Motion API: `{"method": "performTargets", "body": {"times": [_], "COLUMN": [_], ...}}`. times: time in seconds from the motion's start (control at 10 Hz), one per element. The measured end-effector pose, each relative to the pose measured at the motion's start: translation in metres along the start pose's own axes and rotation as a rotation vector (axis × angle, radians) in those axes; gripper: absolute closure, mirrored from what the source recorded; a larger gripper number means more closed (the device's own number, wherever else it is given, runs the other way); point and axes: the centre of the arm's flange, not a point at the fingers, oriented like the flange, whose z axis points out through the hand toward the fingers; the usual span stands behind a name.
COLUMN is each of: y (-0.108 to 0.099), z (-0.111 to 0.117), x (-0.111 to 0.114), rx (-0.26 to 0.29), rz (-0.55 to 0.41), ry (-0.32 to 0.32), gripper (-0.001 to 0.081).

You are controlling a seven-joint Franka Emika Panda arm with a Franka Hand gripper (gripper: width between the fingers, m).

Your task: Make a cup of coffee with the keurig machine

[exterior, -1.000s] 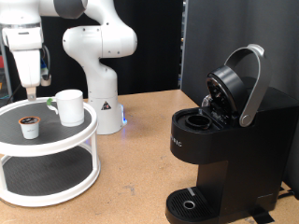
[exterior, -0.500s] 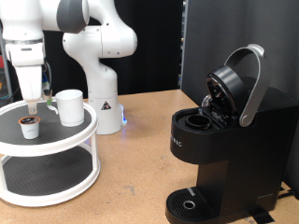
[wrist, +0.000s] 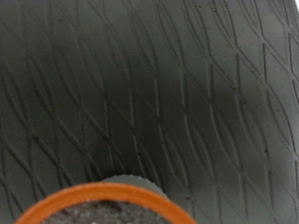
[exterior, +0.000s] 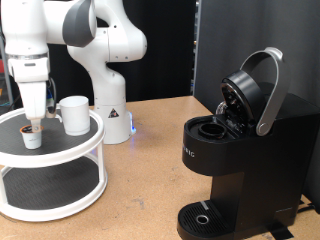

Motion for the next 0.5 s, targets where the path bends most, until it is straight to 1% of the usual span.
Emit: {"method": "performTargets", "body": {"times": [0.5], "y": [0.0], "z": [0.02], "x": [-0.001], "rx": [-0.01], "rz": [0.002], "ry": [-0.008], "gripper": [0.0]}}
